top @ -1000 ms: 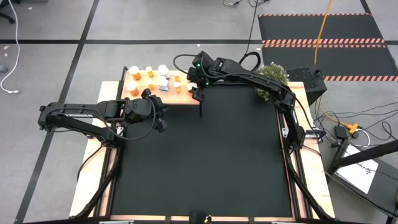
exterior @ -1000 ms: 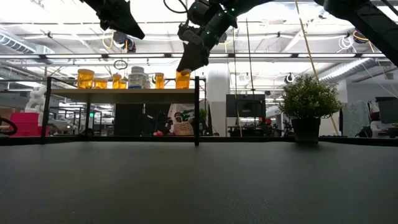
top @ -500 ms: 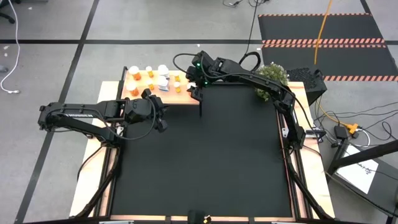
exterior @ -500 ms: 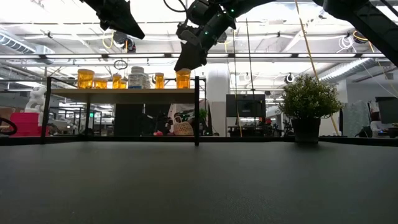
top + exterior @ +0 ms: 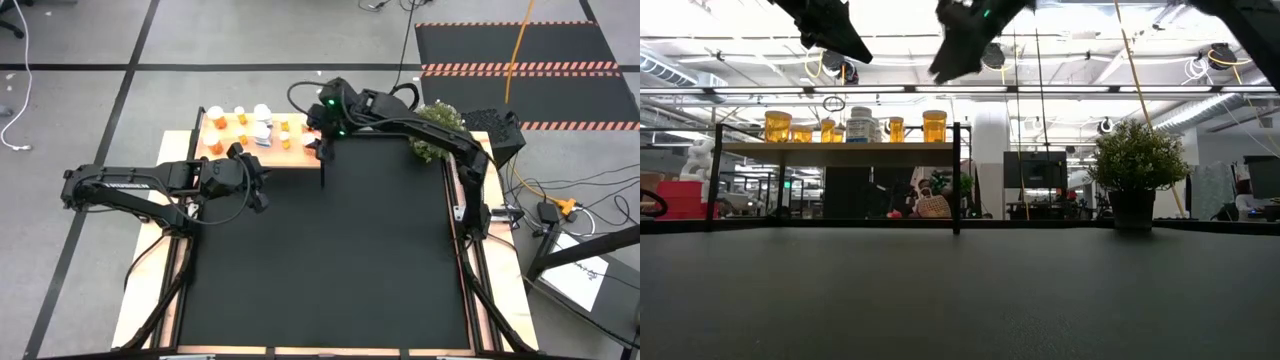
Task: Pick and place medicine bottles onto shelf by color
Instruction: Return to Home Position
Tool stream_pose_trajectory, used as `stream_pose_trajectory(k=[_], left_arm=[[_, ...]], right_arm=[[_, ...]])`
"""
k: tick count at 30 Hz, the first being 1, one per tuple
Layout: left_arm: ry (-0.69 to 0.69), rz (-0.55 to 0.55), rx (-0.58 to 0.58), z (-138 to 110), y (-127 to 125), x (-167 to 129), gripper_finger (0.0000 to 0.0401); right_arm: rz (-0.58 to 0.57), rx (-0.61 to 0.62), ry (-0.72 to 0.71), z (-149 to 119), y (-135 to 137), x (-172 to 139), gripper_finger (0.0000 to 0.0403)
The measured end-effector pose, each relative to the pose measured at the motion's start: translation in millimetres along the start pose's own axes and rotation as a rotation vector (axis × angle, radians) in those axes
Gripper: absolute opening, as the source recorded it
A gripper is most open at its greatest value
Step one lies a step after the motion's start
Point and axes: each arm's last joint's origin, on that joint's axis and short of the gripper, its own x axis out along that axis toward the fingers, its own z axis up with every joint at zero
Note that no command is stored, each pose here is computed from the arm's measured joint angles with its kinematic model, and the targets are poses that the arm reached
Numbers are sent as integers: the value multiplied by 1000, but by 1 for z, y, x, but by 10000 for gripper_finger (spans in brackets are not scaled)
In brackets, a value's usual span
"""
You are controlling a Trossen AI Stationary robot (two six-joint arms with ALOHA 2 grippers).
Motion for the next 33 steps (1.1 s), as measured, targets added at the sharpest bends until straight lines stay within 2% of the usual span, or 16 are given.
stream_pose_trajectory(k=[3,6,12,16,23,29,33], left_arm=[[-23,-3,-37,1,3,-7,26],[-48,-8,-42,2,7,-16,26],[-52,-37,-35,1,2,-21,26],[-63,-51,-25,2,-2,-20,26],[-47,-47,-34,0,-1,-21,26],[-27,-14,-67,-10,1,-21,26],[-9,-12,-77,-26,-3,-11,26]], right_arm=[[28,-10,65,-1,19,-25,238],[5,-29,95,-1,40,-48,238],[-68,-108,10,-19,91,-85,238],[-78,-99,-128,-54,117,-102,238],[23,-11,-400,-136,148,-108,238],[12,6,-444,-199,157,-102,238],[23,3,-469,-226,157,-97,238]])
